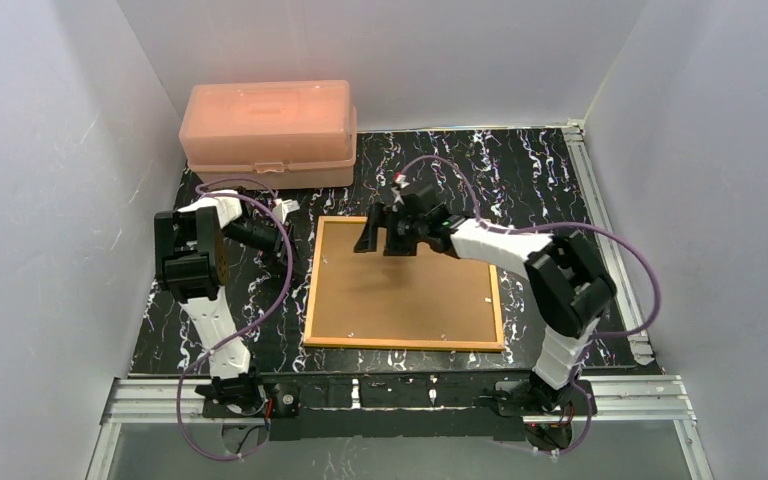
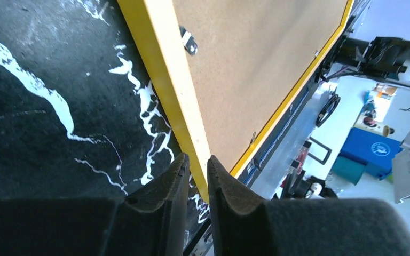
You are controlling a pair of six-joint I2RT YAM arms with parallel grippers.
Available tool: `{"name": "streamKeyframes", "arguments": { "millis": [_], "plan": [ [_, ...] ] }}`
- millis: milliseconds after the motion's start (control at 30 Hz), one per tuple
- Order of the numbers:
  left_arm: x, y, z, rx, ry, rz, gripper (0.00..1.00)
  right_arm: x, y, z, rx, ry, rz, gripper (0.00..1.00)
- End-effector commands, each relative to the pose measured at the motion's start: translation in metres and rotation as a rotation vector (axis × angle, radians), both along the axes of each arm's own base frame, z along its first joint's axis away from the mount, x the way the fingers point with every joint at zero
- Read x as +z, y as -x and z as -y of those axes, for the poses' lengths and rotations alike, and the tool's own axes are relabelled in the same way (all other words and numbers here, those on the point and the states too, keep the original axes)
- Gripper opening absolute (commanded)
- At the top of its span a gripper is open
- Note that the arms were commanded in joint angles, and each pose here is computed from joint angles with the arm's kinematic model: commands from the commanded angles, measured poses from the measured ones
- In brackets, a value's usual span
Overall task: Put the photo into the frame
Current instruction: Adjust the photo frame at the center of the board, then install the photo frame at the center of the board.
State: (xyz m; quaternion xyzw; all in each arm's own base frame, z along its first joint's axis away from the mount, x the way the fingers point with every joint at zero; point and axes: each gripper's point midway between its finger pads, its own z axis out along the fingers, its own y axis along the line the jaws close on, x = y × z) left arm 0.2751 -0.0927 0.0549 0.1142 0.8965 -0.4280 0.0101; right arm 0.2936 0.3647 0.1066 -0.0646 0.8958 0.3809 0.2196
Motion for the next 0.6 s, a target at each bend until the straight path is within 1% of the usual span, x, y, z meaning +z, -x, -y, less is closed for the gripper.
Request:
{"name": "streamKeyframes", "arguments": {
  "millis": [0, 67, 167, 333, 467, 567],
  "plan": [
    [-0.002, -0.011, 0.007, 0.053, 0.034, -0.027, 0.18, 0.035, -0.007, -0.059, 0.099, -0.157, 0.088, 0.96],
    [-0.009, -0.013, 0.006, 0.066, 0.020, -0.040, 0.20, 0.035, -0.007, -0.076, 0.132, -0.181, 0.094, 0.96],
    [-0.015, -0.015, 0.007, 0.080, 0.009, -0.056, 0.25, 0.020, -0.009, -0.091, 0.161, -0.188, 0.072, 0.96],
    [-0.015, -0.015, 0.014, 0.075, 0.034, -0.062, 0.27, 0.004, -0.014, -0.107, 0.193, -0.191, 0.053, 0.96],
    [-0.017, -0.016, 0.018, 0.063, 0.038, -0.062, 0.27, -0.004, -0.017, -0.116, 0.212, -0.200, 0.041, 0.95],
    [-0.022, -0.015, 0.020, 0.053, 0.032, -0.072, 0.22, -0.007, -0.017, -0.123, 0.226, -0.212, 0.036, 0.95]
  ]
}}
